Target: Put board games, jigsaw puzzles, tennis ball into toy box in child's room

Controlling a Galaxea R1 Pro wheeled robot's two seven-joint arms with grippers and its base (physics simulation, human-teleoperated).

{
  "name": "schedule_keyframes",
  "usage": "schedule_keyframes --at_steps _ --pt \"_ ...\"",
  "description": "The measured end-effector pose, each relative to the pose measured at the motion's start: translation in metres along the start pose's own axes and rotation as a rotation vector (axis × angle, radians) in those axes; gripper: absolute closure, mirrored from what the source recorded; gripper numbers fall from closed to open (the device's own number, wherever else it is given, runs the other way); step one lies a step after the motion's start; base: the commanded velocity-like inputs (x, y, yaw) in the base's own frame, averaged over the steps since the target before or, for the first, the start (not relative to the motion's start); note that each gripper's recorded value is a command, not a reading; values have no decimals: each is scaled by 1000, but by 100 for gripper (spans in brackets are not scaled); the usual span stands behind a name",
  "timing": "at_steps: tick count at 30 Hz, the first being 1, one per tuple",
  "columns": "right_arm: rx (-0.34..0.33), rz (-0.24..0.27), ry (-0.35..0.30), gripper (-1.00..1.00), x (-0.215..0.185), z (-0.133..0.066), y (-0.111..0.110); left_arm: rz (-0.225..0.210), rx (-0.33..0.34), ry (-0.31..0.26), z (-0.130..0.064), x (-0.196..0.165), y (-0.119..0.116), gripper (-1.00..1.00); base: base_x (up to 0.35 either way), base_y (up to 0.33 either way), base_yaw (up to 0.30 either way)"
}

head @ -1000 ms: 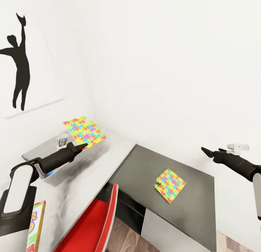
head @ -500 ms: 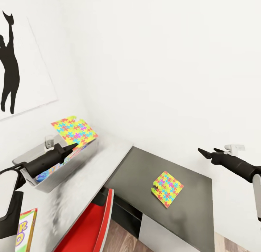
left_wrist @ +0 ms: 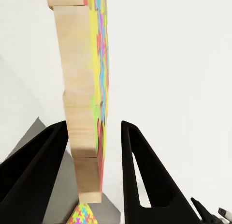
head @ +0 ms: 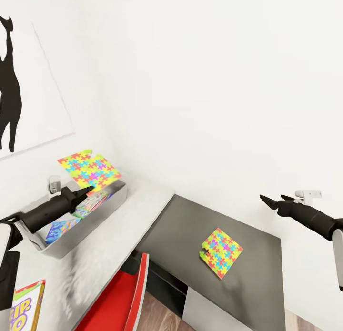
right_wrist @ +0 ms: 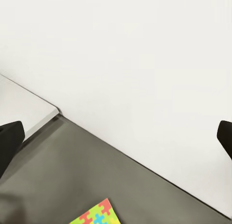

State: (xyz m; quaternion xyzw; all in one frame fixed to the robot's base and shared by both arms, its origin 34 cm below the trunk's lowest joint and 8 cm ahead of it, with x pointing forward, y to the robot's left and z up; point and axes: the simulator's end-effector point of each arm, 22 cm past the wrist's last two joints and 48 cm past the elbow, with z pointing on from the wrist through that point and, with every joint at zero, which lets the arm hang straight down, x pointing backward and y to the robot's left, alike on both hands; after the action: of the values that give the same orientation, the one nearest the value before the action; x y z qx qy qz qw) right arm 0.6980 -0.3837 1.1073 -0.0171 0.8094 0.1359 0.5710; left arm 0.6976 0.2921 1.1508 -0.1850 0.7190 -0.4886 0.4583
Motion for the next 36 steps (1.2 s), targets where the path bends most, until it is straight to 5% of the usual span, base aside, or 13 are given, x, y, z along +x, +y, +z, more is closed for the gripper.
schedule_keyframes --at_steps 17,29,31,32,36 --pt "-1 1 -4 -100 -2 0 1 10 -6 -7 -6 -6 1 100 51 0 -188" --pt "-1 -2 -1 -100 0 0 0 -5 -21 -51 -26 -24 13 100 132 0 -42" --pt "-1 -2 0 -100 1 0 0 -12 -28 -75 -36 -32 17 100 3 0 -1" --pt "-4 -1 2 -100 2 0 1 -23 -38 -99 -61 -47 26 100 0 0 0" --pt "-5 2 3 -100 3 0 2 -46 -61 -128 -72 -59 40 100 0 0 0"
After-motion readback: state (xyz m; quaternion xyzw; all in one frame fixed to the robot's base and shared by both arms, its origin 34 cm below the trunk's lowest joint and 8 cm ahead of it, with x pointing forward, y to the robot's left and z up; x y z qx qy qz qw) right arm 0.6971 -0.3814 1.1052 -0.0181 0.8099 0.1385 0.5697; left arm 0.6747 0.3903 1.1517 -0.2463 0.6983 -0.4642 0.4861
